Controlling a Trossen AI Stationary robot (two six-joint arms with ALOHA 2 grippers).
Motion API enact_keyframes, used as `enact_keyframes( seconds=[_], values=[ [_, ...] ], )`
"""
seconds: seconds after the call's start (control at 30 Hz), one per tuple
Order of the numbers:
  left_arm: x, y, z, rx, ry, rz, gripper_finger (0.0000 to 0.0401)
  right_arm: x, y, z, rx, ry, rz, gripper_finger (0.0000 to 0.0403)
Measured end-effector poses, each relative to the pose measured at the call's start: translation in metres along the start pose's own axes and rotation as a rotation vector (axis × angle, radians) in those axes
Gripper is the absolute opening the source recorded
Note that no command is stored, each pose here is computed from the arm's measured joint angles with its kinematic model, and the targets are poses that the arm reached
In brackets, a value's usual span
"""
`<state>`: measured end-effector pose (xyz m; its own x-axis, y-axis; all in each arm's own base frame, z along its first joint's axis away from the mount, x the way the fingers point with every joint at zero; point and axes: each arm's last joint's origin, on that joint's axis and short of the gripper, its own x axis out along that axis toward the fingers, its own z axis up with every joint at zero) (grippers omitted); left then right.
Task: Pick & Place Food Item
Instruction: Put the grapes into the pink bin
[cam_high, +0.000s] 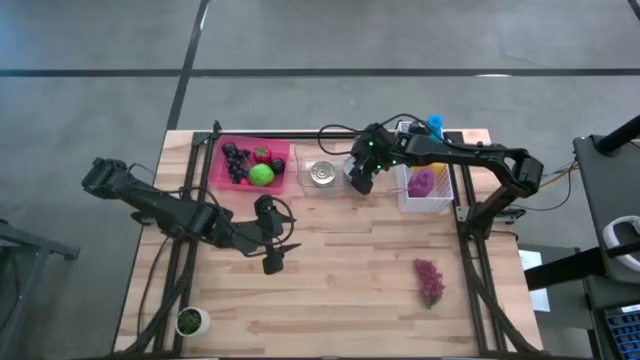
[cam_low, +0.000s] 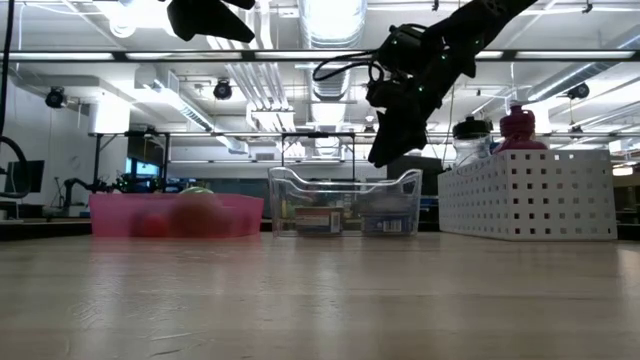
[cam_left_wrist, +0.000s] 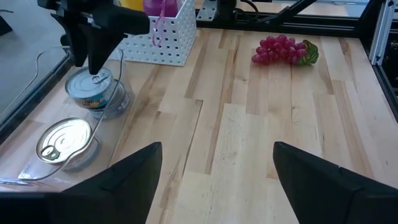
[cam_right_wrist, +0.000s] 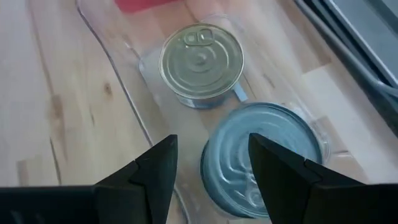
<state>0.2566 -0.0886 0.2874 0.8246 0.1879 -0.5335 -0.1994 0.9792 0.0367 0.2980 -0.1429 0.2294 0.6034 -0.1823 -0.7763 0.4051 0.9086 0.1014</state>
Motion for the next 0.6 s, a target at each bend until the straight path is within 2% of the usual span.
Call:
enact_keyframes(
  seconds=[0.37,0.6],
  values=[
    [0.000,0.000,0.000,0.000,0.000,0.000,0.0323,0.000,0.000,0.000,-0.001,-0.002,0.003,0.0194],
    [0.000,0.000,0.000,0.000,0.000,0.000,0.0320,0.017,-0.005,-0.006,0.022,0.057,0.002,0.0194]
  ],
)
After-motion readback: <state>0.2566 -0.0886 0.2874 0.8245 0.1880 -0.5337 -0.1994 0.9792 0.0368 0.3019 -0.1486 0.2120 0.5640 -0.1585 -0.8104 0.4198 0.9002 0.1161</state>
